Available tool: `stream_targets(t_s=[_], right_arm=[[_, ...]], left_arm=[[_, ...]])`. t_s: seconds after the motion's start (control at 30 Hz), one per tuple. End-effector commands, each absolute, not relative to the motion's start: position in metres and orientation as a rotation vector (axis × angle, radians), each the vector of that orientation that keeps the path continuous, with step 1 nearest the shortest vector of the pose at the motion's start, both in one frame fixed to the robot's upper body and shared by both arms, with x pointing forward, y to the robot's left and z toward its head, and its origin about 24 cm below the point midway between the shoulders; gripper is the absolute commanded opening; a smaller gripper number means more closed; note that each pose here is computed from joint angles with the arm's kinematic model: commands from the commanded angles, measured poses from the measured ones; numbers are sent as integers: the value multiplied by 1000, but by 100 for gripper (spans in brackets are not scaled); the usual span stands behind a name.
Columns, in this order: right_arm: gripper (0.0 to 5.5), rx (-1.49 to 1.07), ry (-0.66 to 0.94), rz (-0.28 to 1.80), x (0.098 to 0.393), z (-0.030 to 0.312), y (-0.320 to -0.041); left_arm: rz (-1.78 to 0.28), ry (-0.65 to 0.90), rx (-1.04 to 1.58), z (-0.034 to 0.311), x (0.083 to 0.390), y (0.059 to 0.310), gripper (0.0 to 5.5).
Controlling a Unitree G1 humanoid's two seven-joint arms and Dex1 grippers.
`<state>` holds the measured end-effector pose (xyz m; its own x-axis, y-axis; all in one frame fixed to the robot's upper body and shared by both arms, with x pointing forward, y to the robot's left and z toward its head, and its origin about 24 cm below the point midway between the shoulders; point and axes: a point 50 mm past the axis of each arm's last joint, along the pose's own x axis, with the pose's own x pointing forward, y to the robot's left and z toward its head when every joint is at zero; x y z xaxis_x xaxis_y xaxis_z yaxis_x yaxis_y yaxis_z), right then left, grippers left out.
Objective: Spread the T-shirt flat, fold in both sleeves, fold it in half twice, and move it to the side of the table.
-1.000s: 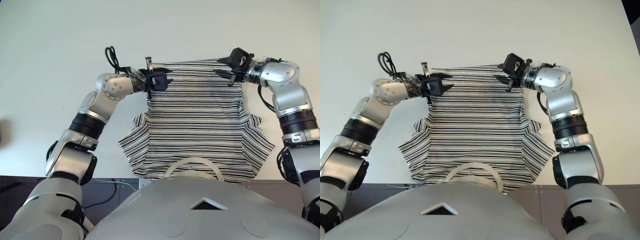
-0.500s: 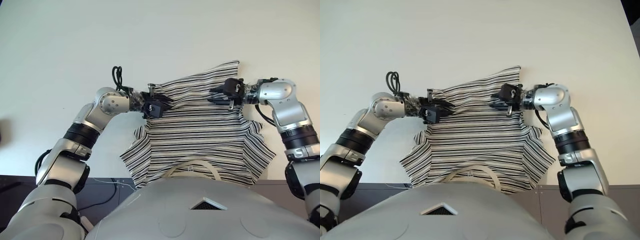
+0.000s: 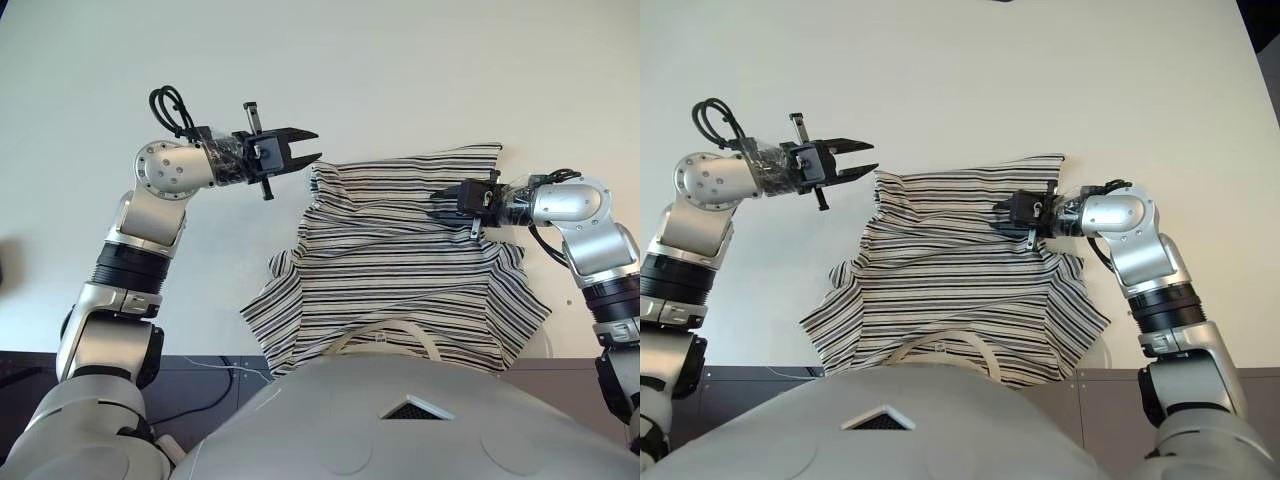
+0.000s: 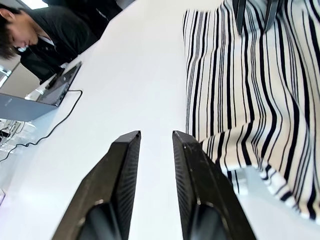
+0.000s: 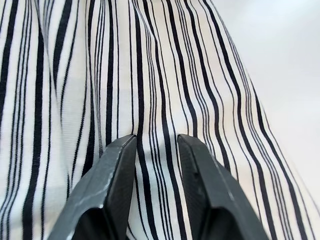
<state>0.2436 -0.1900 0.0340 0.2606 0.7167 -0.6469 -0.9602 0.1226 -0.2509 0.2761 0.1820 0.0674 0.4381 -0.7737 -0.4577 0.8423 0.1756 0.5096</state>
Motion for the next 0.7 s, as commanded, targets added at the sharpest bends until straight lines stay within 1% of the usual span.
stream_targets(t_s=[0.03,0.23,0.47,0.57,0.7], right_arm=[[148,-737,605,1306,225,3,-199],[148,-736,604,1308,225,3,-199],[148,-745,604,1318,224,3,-199],[148,-757,606,1333,225,2,-198],[148,-772,603,1354,225,1,-196]], left_arm=[[-1172,196,814,53,275,186,115],[-1188,273,803,39,275,186,115],[-1193,291,744,30,277,170,115],[-1180,312,732,23,279,168,115],[-1174,336,782,9,280,164,115]])
